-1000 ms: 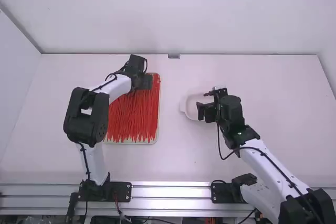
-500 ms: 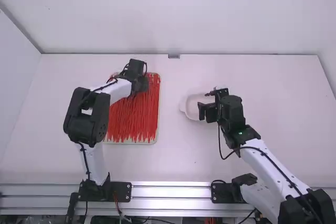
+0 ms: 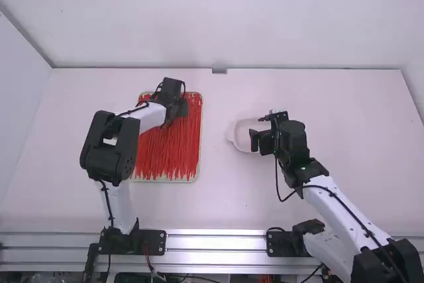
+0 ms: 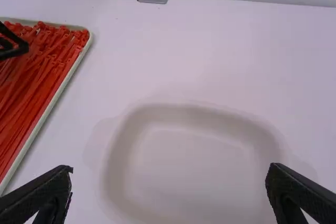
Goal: Fasten the cable tie
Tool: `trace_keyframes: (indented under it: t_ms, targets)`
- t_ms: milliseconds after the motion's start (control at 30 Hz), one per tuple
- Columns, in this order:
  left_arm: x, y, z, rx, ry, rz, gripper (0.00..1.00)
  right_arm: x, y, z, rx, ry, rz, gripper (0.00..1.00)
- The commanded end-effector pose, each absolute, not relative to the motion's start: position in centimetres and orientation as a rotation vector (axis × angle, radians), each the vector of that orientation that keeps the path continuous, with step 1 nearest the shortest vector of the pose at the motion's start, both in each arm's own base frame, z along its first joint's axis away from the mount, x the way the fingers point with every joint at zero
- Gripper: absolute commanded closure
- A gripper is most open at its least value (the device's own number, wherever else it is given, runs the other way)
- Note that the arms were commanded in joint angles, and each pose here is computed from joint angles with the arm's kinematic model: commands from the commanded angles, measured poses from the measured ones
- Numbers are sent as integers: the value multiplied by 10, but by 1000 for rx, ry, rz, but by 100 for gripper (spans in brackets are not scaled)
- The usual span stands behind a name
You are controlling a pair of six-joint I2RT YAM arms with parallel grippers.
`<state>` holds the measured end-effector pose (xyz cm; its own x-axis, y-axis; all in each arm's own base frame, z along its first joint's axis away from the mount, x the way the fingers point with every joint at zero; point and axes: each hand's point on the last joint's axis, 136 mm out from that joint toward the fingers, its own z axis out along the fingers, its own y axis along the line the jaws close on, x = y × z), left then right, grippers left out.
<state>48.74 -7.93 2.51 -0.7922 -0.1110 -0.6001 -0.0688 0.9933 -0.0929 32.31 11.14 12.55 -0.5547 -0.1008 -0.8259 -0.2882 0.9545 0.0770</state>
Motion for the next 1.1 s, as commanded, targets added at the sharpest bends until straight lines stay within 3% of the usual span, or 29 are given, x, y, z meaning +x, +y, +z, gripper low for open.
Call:
trace_keyframes:
  t_ms: [0, 1067]
  targets:
    - [481, -81, 16, -113, 2513, -96, 72, 332, 114, 144, -264, 2116, 258, 2]
    - [479, -89, 14, -70, 2524, -152, 74, 330, 119, 143, -287, 2118, 263, 1]
